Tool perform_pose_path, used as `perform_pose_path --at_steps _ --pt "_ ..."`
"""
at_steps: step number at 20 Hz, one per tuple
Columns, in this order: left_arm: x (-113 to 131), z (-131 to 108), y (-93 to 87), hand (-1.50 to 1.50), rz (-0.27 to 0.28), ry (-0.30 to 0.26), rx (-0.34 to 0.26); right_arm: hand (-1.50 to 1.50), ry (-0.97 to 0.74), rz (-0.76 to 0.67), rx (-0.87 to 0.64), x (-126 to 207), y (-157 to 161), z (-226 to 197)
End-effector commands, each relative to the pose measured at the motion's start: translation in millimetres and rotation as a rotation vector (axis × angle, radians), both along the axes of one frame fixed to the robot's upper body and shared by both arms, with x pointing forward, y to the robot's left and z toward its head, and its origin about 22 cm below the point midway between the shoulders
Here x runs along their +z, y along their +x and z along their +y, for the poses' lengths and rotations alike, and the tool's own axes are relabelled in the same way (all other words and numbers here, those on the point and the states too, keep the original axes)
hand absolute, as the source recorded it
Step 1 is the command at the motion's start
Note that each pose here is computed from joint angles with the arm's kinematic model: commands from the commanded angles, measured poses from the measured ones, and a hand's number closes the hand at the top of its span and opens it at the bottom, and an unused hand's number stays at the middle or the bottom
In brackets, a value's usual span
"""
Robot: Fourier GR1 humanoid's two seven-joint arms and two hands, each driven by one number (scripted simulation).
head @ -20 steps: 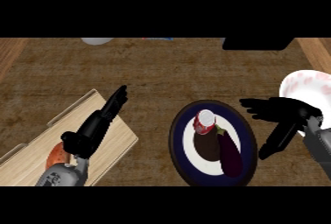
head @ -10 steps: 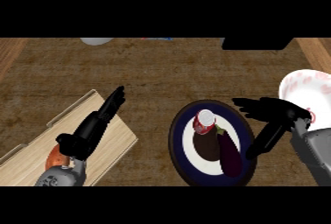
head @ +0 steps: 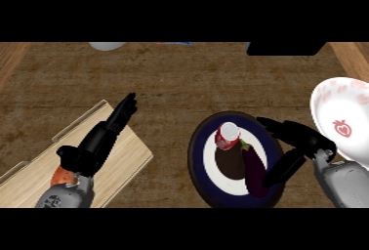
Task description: Pick the eggplant from the plate and place it in the bowl
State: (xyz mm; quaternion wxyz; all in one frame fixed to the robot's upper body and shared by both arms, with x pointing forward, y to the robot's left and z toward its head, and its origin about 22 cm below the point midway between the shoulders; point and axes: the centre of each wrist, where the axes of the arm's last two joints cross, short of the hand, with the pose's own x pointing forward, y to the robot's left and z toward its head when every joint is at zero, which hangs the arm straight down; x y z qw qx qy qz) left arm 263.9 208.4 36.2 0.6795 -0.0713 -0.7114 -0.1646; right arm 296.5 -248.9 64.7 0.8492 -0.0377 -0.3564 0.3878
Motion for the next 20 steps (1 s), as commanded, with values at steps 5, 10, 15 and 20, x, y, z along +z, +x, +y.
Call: perform_pose_path --at_steps 5,10,15,20 --pt "0 11 -7.8 0.0 0.018 0.005 -0.017 -1.5 -0.077 0.003 -0.029 -29 -15 25" --pt "-3 -4 0.0 0.0 0.008 -0.002 -0.017 -1.5 -0.054 0.043 -0.024 -33 -7 2" --pt "-7 6 -2.2 0.0 0.008 0.003 -0.016 -1.5 -0.044 0.054 -0.015 -55 -8 -1" --pt "-4 -18 -2.1 0.0 -0.015 0.012 0.003 -1.5 -0.04 0.034 -0.018 -70 -27 18"
